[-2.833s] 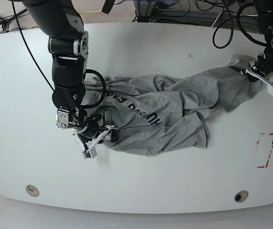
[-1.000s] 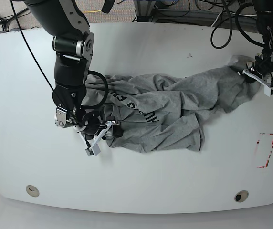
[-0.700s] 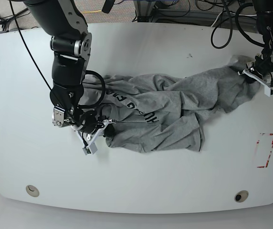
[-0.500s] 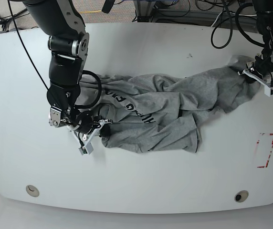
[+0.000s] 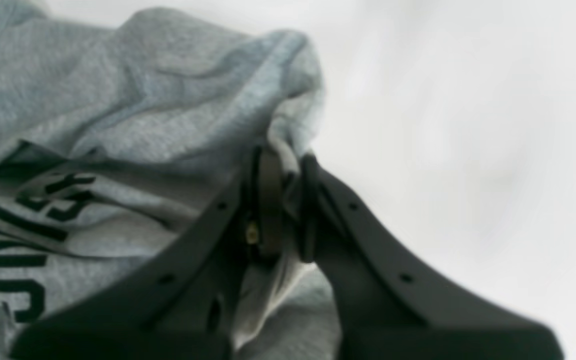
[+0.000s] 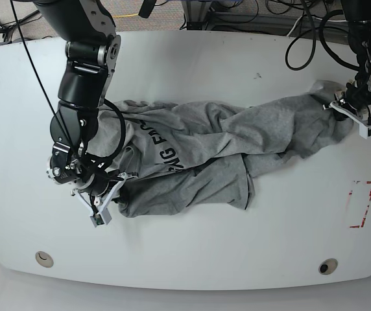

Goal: Fold the T-shirt properly
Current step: 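Lift the shirt with both grippers and shake it out flat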

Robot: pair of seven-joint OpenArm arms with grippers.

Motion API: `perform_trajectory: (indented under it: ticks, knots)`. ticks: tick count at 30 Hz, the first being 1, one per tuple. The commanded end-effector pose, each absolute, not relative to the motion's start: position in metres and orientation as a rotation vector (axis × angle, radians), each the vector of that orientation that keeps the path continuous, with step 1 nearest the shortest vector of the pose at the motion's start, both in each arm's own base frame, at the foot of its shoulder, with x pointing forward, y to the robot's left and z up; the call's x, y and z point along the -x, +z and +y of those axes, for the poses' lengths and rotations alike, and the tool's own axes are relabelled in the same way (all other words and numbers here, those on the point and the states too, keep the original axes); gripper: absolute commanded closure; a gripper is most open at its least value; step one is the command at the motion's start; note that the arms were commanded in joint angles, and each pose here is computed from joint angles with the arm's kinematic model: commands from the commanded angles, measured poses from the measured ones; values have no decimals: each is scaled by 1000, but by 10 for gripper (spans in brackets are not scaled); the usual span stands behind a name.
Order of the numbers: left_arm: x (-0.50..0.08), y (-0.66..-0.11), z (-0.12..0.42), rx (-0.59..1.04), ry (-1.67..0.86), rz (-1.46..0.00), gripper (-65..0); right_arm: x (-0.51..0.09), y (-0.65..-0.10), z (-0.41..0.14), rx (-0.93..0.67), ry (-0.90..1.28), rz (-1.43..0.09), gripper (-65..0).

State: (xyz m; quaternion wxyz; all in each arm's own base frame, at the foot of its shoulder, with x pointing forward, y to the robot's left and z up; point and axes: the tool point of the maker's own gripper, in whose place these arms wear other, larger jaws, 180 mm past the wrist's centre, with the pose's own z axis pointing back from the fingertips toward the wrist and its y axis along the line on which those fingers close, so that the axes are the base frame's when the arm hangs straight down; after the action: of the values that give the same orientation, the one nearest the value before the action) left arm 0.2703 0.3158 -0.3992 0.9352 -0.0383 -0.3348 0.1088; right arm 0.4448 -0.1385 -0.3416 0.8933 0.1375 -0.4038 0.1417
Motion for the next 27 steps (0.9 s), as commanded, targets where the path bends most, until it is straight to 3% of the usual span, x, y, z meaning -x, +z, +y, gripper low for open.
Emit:
perform_trajectory:
  ticks: [1,17,27]
  knots:
    - [-298,-360,318,62,181,-808,0,-462,-298,-144,-247,320,-936,0]
    - [-379,-221,305,34,53,-1148,0,-504,-193,-166,-129,370,-1104,0]
    - [-419,-101,315,-18,15,-1423,0,-534,-82,-156,-4,509,-1273,0]
